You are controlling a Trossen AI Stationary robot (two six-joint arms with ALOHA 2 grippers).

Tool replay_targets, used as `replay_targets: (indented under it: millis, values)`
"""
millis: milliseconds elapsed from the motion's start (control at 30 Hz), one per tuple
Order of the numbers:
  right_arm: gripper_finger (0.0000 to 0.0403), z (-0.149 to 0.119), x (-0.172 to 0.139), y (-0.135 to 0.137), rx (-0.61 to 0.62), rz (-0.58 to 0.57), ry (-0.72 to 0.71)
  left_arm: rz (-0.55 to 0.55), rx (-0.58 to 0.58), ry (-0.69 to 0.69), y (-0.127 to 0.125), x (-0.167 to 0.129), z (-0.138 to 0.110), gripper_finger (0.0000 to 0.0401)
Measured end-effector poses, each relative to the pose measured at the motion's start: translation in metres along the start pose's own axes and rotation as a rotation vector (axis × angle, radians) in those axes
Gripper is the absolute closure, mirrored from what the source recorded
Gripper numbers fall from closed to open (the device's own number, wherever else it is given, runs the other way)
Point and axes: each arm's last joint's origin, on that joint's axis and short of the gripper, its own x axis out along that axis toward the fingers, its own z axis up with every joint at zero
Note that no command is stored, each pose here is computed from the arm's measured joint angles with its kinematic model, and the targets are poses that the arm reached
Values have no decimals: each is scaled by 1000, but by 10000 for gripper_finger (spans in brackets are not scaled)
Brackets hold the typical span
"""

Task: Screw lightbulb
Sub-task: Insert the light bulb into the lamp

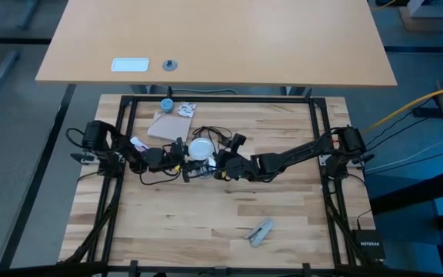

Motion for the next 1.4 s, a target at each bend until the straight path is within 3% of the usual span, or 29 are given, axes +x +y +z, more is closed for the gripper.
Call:
replay_targets:
  millis: [300, 567, 867, 1200, 1400]
  values:
    - [178, -4, 0, 4, 53, 138, 30, -12, 14, 3, -2, 0, 0, 217]
    - [178, -13, 0, 9, 178, 230, 116, -45, 68, 16, -9, -3, -3, 217]
    - [178, -26, 16, 31, 282, 323, 127, -35, 110, 42, -8, -2, -5, 217]
    - [178, -36, 35, 47, 446, 308, 69, -18, 177, 45, -5, -1, -5, 217]
    - [178, -44, 43, 49, 452, 293, 87, 18, 179, 46, 3, 1, -4, 217]
